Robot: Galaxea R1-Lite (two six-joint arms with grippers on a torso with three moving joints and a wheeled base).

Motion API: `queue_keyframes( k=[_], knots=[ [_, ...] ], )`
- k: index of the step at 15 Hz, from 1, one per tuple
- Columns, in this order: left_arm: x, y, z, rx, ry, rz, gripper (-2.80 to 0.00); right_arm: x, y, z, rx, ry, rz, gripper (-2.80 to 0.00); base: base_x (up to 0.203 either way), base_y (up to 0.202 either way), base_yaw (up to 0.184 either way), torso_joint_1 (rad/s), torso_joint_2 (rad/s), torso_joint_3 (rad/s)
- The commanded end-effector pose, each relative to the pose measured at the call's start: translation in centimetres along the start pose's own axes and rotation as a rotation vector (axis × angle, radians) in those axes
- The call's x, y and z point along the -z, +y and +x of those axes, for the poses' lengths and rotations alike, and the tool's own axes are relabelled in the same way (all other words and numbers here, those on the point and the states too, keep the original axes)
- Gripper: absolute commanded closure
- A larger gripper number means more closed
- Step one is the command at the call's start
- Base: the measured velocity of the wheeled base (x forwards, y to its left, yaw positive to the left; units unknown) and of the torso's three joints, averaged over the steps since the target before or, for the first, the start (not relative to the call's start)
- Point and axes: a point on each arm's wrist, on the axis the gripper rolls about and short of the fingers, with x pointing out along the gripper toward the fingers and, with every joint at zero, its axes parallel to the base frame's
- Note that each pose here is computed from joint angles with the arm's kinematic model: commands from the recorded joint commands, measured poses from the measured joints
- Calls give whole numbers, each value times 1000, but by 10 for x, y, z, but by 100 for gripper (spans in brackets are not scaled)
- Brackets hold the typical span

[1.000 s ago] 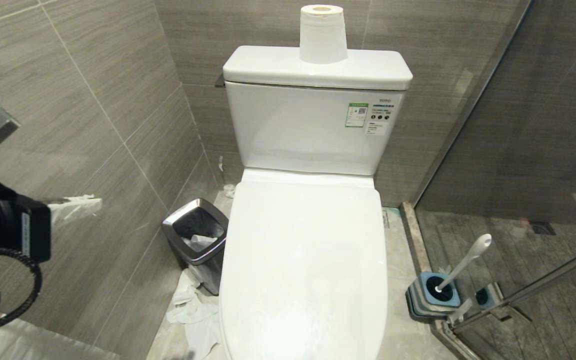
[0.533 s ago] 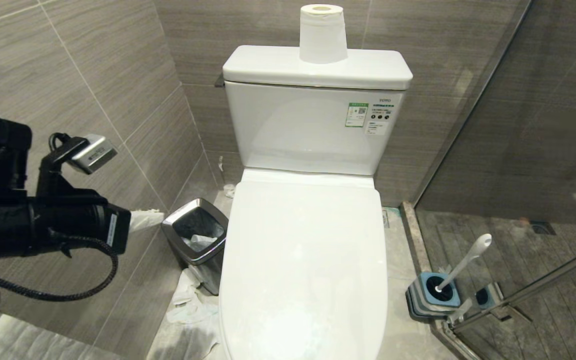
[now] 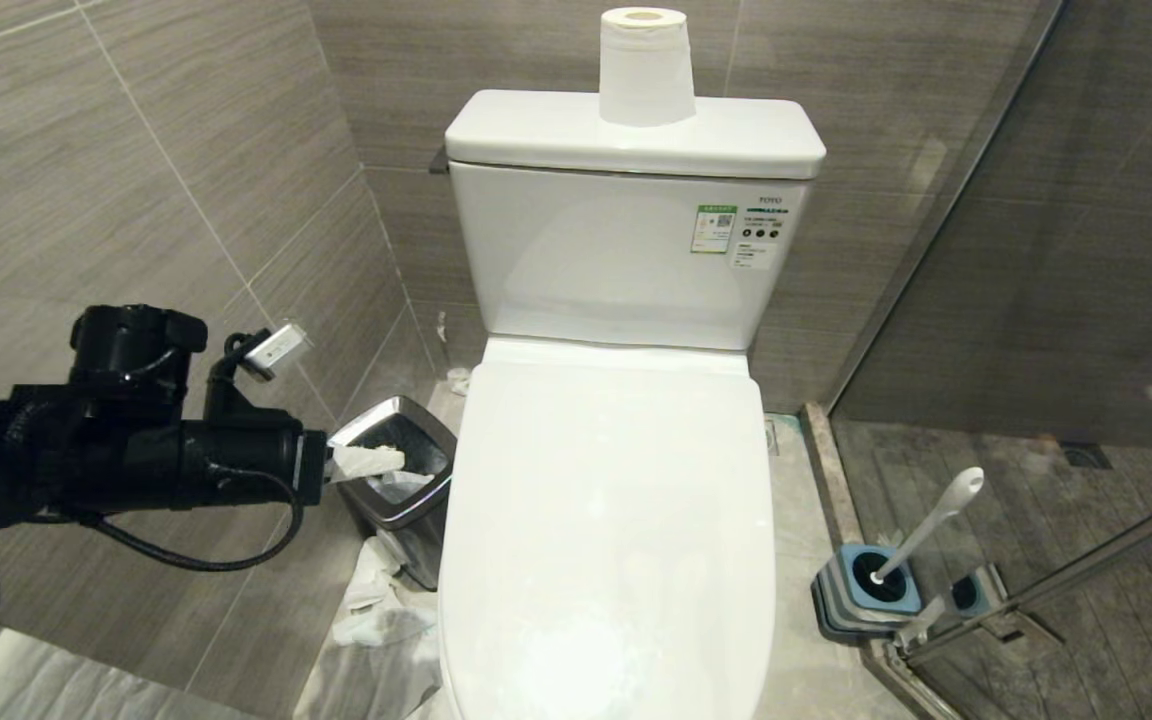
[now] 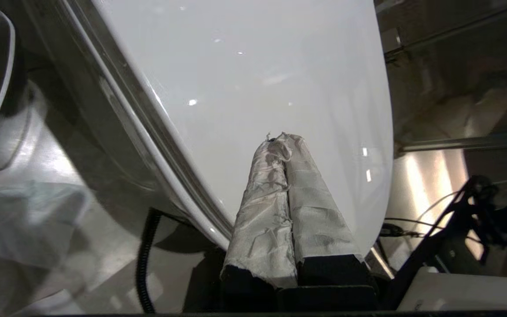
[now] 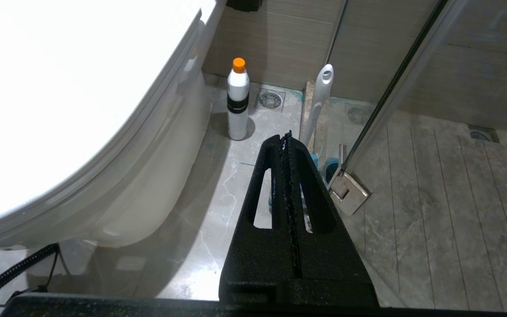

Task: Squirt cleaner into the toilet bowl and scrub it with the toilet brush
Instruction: Use the left hand to lift the toilet lid slightly

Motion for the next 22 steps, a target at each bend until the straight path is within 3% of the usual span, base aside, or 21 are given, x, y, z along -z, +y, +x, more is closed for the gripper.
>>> queue_keyframes(
  k=[1,3,4,8,11,13,14,15,18,22],
  knots=[
    [14,26,20,49,45,-98,0,4,0,1,-1,13,0,0,0,0,0,0,0,0],
    [24,42,32,170,54,-179,0,3,0,1,0,11,-1,0,0,0,0,0,0,0],
    [36,46,37,189,68,-209,0,3,0,1,0,11,-1,0,0,0,0,0,0,0],
    [72,65,51,199,89,-266,0,3,0,1,0,11,-1,0,0,0,0,0,0,0],
    [77,82,40,194,54,-300,0,4,0,1,-1,13,0,0,0,0,0,0,0,0],
    [80,88,39,238,39,-305,0,4,0,1,-1,13,-1,0,0,0,0,0,0,0],
    [84,87,38,240,42,-310,-93,3,0,1,0,11,0,0,0,0,0,0,0,0],
    [87,85,37,243,44,-312,-280,3,0,1,0,11,-1,0,0,0,0,0,0,0],
    [102,79,34,246,61,-335,-280,3,0,1,0,11,-1,0,0,0,0,0,0,0],
    [106,78,35,264,39,-307,-280,3,0,1,0,12,-1,0,0,0,0,0,0,0]
  ],
)
